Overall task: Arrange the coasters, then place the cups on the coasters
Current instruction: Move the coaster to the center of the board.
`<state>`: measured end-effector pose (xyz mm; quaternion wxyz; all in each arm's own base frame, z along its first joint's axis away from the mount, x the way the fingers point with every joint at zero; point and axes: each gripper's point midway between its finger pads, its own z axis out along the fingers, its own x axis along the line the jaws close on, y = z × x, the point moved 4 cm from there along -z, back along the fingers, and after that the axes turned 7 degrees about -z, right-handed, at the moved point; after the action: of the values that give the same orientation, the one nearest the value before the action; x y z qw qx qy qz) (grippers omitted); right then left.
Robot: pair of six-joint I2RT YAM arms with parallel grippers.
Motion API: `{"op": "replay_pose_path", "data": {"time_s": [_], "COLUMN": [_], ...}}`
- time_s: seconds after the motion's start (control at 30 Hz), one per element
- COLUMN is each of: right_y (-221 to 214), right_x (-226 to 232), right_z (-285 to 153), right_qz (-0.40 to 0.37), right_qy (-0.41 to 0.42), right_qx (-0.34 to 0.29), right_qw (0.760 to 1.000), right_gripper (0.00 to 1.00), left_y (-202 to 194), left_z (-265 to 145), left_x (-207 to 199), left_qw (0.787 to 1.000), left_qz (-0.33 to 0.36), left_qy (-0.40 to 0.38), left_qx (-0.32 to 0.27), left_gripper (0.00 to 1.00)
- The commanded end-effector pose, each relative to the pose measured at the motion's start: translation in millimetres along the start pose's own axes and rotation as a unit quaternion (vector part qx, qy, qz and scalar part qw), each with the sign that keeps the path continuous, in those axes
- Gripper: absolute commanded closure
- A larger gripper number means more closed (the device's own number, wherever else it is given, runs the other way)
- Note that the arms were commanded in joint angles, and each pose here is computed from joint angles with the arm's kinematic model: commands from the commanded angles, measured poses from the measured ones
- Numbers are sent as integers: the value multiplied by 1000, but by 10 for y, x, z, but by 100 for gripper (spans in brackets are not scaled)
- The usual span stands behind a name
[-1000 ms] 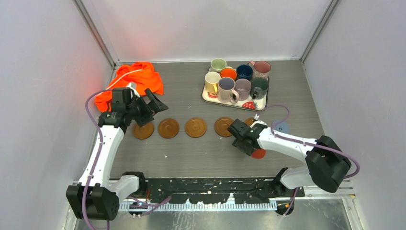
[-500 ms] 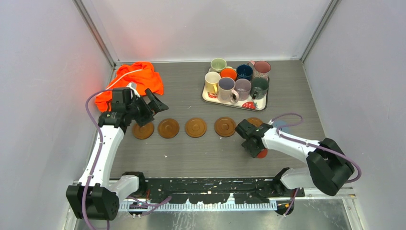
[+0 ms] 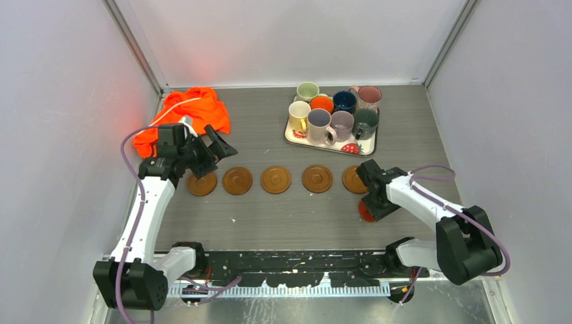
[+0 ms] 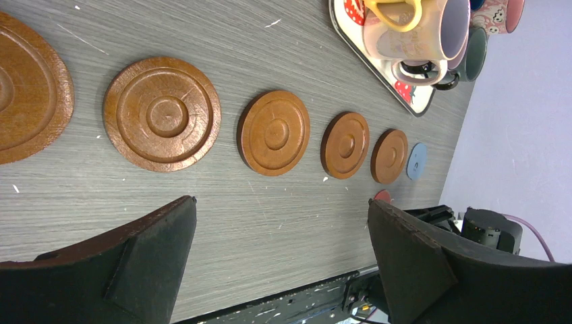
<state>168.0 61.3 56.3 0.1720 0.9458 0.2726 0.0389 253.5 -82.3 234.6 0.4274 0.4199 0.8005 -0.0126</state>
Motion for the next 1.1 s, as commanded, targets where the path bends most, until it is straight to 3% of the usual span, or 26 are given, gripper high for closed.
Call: {"op": "replay_pose_path", "data": {"time_s": [0.0,0.23,0.43,0.73,1.07], "right_y": [112,133,-144,-359,-314], "right_x": [-7,44,139,267,203], "right_z": [-61,-262,-289,-170,33], "right_qz": [-16,-42,-70,-80,-57], "right_qy": [-11,-2,-2,-38,-76], "right_qx": [-9,-7,9,35,34], "right_qw": [1000,999,998,995,995], "right_gripper": [54,51,44,44,45], "left_y": [43,37,35,27,20], "left_z": [-35,-42,-35,-36,-27], "left_x": [-117,-114,-104,-93,-72], "left_qw": [1000,1000,1000,1000,1000], "left_qz": [10,10,9,9,9], "left_qy": [-28,-27,-25,-24,-20], "left_qx": [-8,-9,-8,-8,-8], "left_gripper": [0,0,0,0,0]}}
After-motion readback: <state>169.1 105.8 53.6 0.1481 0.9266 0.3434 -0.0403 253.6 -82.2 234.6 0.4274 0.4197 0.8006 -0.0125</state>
